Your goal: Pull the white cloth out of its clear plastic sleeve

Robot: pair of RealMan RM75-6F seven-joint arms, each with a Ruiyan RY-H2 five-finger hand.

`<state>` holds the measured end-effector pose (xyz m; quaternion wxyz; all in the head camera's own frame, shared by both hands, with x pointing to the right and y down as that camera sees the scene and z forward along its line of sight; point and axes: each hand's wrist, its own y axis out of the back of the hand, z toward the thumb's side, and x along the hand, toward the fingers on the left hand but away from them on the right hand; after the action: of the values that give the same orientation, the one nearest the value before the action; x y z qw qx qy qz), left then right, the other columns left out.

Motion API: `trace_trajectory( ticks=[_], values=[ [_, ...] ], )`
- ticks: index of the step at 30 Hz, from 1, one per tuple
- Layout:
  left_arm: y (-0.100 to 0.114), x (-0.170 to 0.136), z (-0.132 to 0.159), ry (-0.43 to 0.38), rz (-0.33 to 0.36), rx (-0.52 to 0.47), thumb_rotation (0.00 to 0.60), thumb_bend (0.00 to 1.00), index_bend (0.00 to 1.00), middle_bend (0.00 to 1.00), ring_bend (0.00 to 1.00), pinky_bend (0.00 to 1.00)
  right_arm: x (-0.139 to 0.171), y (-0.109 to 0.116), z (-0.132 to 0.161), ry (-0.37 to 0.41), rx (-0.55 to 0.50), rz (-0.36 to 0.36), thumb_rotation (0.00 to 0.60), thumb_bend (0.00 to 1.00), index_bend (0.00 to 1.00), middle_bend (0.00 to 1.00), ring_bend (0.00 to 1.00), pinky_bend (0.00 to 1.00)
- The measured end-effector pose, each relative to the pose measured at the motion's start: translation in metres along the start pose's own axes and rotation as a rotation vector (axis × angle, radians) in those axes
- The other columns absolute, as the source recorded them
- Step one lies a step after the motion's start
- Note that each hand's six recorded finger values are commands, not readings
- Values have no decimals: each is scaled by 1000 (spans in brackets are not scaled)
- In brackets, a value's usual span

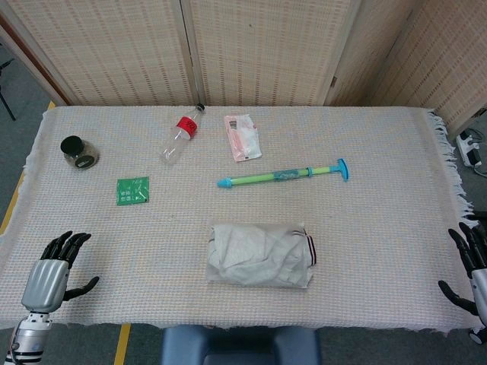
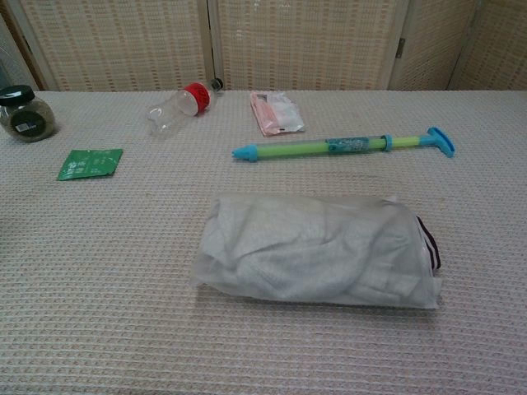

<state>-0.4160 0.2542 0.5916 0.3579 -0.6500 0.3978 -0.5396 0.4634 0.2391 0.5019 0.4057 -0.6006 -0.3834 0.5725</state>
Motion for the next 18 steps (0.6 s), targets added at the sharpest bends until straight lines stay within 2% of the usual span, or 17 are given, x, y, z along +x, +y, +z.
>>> trace_trajectory(
  ticks=[4,6,8,9,10,11,13,15,18],
  values=[
    [-4,-2,6,-26,-26,-25,536,219,197,218,122,206,-2,-3,3,6,4,8,600,168,0,0,0,0],
    [-8,-5,12,-51,-50,-65,537,218,200,271,161,279,-2,-4,4,11,8,12,600,169,0,0,0,0],
    [-15,-7,22,-83,-82,-108,535,214,215,470,375,526,-3,-5,6,14,9,14,600,169,0,0,0,0],
    [-21,-9,30,-111,-105,-129,535,212,223,557,472,615,-3,-6,7,15,8,15,600,169,0,0,0,0],
    [-25,-9,38,-136,-123,-139,535,209,233,711,636,746,-3,-6,8,16,7,16,600,168,0,0,0,0],
    [-30,-10,46,-163,-140,-144,535,208,250,829,754,830,-4,-7,9,18,6,16,600,168,0,0,0,0],
    [-41,-11,66,-226,-173,-148,536,207,297,963,903,939,-5,-8,12,24,7,18,600,169,0,0,0,0],
    [-49,-10,84,-272,-170,-142,545,206,366,1000,983,993,-7,-11,15,30,12,20,600,168,0,0,0,0],
    [-62,-7,111,-331,-140,-158,559,206,439,1000,1000,1000,-9,-16,20,38,20,36,600,168,0,0,0,0]
  ],
)
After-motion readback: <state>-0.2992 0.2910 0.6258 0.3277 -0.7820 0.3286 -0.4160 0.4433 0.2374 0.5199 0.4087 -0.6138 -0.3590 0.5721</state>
